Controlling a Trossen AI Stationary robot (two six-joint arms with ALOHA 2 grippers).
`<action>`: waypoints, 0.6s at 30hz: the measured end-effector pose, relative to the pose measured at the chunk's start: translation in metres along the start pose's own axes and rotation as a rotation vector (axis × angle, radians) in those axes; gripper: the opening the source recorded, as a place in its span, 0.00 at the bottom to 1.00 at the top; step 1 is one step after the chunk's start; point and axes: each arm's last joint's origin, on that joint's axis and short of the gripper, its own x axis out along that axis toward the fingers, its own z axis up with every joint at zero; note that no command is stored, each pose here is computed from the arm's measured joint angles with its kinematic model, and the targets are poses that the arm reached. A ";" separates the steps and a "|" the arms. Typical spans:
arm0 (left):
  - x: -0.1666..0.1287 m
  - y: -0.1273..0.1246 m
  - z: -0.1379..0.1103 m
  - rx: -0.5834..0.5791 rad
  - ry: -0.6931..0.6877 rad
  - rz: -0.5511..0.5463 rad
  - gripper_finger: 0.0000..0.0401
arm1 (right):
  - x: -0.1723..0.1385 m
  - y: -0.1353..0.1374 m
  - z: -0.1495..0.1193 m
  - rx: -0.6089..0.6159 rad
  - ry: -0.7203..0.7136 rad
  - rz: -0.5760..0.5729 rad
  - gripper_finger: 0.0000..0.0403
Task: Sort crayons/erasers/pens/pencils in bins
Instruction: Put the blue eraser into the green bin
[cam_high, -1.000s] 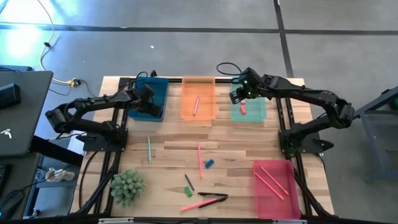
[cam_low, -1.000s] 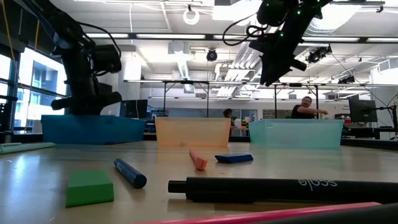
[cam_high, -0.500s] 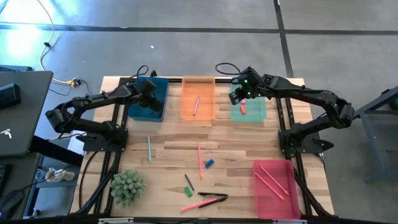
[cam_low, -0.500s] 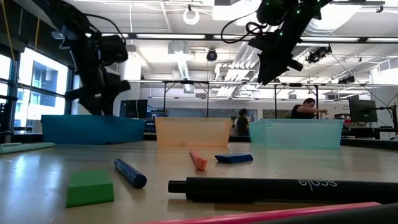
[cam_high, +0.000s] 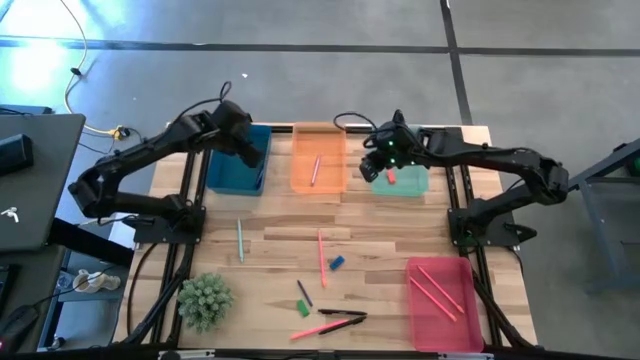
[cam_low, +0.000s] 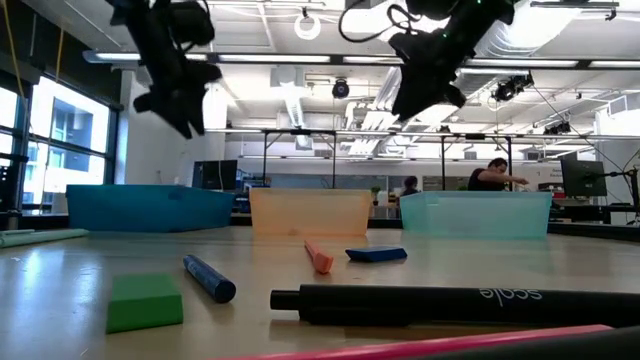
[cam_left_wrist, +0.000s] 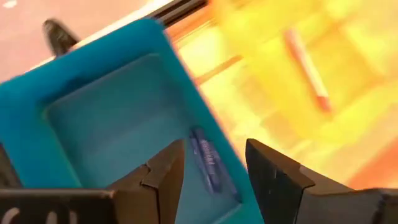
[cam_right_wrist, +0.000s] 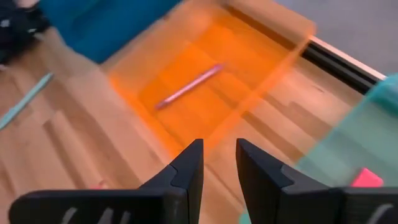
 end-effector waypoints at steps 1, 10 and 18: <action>-0.006 -0.001 0.001 0.010 -0.013 -0.024 0.39 | 0.000 0.004 -0.001 -0.010 -0.003 0.013 0.22; -0.029 -0.009 -0.023 0.074 -0.035 -0.123 0.39 | -0.006 0.039 -0.004 -0.075 -0.096 0.149 0.22; -0.008 -0.020 -0.074 0.078 0.078 -0.171 0.39 | -0.032 0.066 0.007 -0.150 -0.137 0.204 0.22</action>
